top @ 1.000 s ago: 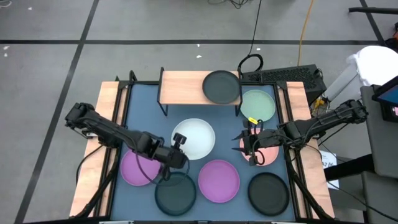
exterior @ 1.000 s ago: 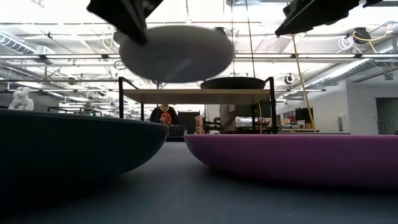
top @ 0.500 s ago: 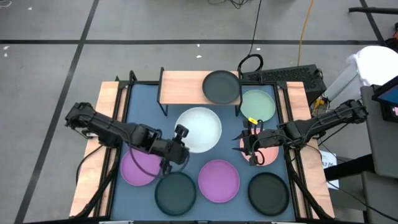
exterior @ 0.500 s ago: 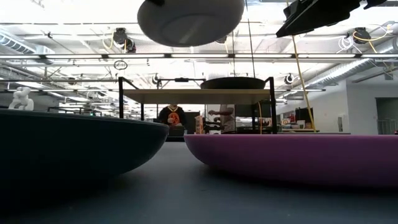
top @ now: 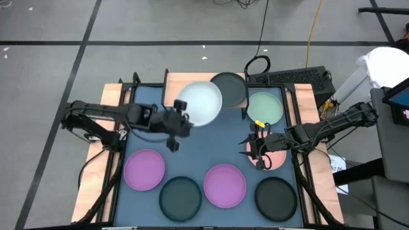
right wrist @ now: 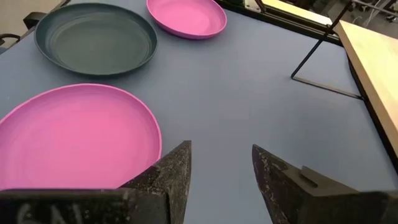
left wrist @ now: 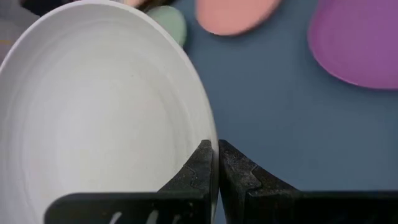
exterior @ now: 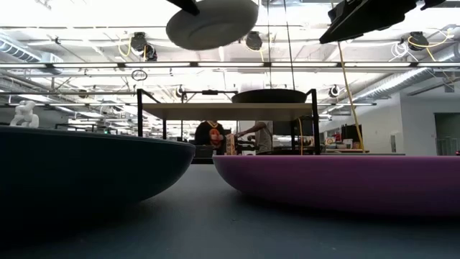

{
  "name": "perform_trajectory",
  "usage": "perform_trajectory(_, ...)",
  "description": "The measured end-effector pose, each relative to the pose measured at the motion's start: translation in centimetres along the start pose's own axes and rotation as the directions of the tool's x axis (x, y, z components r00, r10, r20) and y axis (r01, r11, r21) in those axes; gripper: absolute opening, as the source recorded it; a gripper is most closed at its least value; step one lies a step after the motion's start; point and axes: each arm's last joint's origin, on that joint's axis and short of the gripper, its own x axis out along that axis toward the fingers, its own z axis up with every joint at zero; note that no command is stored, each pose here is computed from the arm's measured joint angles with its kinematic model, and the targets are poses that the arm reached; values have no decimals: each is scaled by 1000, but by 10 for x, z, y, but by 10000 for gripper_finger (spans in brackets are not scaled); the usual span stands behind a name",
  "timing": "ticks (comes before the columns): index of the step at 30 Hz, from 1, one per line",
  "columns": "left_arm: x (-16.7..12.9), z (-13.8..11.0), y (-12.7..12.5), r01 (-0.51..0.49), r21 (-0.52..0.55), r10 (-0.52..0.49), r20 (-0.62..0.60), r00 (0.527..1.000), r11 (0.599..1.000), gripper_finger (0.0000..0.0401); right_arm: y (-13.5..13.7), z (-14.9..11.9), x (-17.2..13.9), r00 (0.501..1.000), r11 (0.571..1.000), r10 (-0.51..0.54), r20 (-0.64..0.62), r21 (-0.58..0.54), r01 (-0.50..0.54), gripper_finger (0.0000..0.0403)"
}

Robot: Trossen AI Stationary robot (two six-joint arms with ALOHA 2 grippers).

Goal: Place and stack plates onto a shelf
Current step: Put the blue plate on the shelf

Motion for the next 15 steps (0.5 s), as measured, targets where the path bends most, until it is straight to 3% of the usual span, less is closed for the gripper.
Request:
perform_trajectory(9, 3, -15, 40, 23, -125, -12, 88, 996, 992, 10, 0, -1, 0, 1000, 1000, 1, -10, 11, -1, 153)
perform_trajectory(15, 9, -22, 51, 13, -229, 1, 64, 998, 973, 10, 0, -2, 0, 1000, 999, 3, -25, 32, -2, 153)
